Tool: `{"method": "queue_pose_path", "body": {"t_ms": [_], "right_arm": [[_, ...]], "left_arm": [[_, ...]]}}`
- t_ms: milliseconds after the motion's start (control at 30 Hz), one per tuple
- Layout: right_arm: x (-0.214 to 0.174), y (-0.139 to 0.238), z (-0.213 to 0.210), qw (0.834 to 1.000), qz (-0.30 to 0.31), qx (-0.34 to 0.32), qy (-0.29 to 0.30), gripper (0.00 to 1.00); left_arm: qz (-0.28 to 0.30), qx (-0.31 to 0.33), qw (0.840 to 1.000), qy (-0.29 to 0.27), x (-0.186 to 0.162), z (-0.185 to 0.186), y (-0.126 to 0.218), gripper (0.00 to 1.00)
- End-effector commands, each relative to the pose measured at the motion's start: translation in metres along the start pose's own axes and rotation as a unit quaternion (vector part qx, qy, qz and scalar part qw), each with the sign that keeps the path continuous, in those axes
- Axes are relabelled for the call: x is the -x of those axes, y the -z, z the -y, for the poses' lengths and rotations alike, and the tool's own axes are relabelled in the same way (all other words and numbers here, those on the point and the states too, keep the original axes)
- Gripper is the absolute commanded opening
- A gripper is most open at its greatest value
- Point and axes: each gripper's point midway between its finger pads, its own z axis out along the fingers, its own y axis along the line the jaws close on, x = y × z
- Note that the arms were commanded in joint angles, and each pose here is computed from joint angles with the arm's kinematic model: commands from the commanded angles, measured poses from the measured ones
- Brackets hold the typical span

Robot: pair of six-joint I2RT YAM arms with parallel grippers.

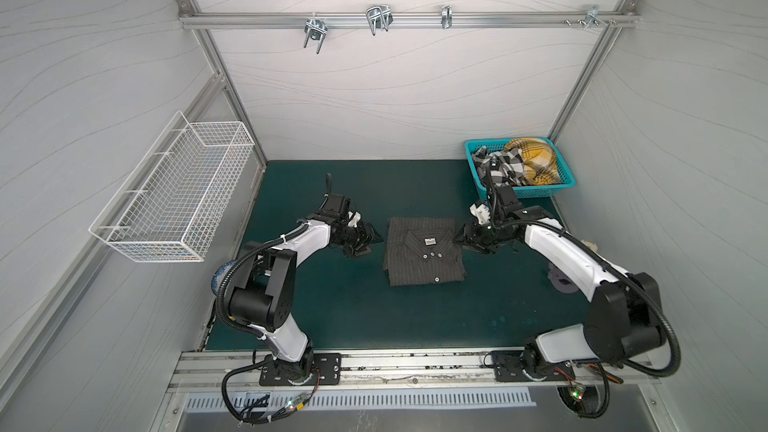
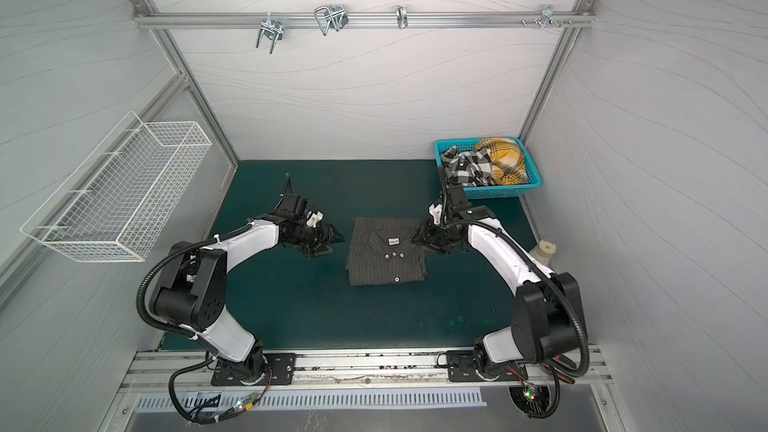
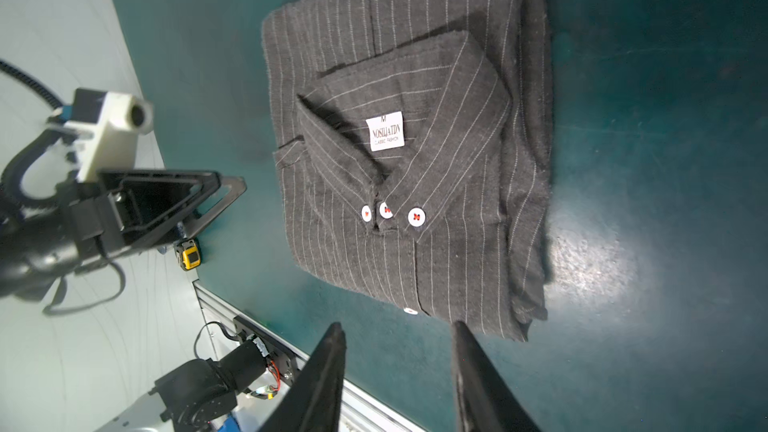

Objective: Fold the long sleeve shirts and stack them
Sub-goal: 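Release the shirt with the right gripper and withdraw it while the left gripper holds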

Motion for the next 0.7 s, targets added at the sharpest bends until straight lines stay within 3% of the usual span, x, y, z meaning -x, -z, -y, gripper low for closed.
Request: {"method": "queue_pose_path", "body": {"t_ms": [0,300,667], "right_arm": [[-0.011,0.001,0.008,1.0,0.007,0.007,-0.022,0.47],[-0.018,-0.004,0.028,0.997,0.011,0.024,-0.071,0.51],[-0.018,-0.008,0.03,0.997,0.003,0.024,-0.075,0.51]], "left_arm": [[0.002,-0.046,0.999,-0.027,0.009,0.022,-0.009,0.62],[-0.022,0.0,0.999,-0.029,-0.009,0.006,-0.034,0.6],[-0.03,0.019,0.999,-0.008,-0.002,-0.009,-0.059,0.46]]}}
